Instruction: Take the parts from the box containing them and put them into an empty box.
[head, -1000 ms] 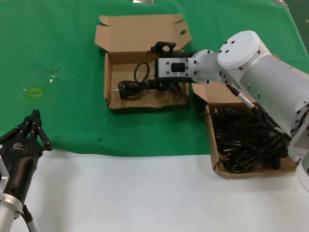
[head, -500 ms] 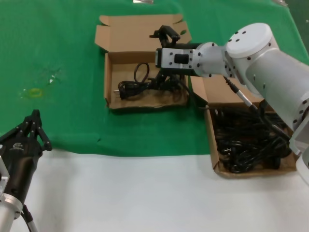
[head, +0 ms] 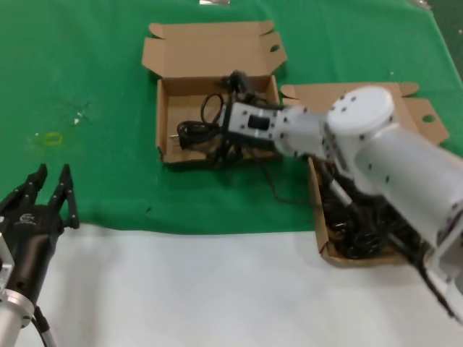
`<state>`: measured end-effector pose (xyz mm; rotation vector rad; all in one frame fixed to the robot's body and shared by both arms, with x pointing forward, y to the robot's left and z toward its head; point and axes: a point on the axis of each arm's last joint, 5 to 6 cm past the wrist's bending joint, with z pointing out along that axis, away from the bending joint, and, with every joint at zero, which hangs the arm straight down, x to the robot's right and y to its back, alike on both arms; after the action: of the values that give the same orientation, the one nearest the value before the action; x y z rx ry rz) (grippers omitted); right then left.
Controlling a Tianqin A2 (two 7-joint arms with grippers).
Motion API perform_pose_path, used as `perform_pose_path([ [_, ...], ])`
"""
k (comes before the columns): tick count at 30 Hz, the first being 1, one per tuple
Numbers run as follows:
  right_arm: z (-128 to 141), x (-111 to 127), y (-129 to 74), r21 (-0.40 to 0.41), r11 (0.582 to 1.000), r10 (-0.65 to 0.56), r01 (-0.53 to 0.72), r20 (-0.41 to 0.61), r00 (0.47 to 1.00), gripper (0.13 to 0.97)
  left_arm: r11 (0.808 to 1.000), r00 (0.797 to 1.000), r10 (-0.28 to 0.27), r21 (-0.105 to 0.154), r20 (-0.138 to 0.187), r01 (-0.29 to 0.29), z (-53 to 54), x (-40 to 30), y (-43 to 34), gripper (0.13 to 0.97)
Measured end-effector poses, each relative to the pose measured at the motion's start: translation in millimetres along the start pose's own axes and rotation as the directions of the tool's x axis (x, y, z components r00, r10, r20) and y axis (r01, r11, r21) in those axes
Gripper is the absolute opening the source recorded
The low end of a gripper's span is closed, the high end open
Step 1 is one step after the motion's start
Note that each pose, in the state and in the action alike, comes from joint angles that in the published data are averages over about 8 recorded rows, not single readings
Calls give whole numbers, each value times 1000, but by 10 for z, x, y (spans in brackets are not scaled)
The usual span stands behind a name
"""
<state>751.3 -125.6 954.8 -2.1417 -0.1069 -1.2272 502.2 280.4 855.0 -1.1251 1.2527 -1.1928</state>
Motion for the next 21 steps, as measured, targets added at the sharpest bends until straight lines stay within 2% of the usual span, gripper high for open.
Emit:
perform_pose_path([
  [6, 15, -340, 23, 41, 991, 129, -129, -12, 992, 945, 1000, 1000, 0, 0, 0, 0, 0, 0, 0, 249],
  [14, -49, -725, 66, 85, 952, 299, -294, -42, 953, 966, 1000, 1000, 0, 0, 0, 0, 0, 0, 0, 409],
  [15, -63, -766, 72, 90, 945, 318, -314, -47, 947, 966, 1000, 1000, 0, 0, 0, 0, 0, 0, 0, 409],
  [21, -176, -991, 125, 116, 898, 435, -425, -83, 897, 966, 1000, 1000, 0, 0, 0, 0, 0, 0, 0, 576],
])
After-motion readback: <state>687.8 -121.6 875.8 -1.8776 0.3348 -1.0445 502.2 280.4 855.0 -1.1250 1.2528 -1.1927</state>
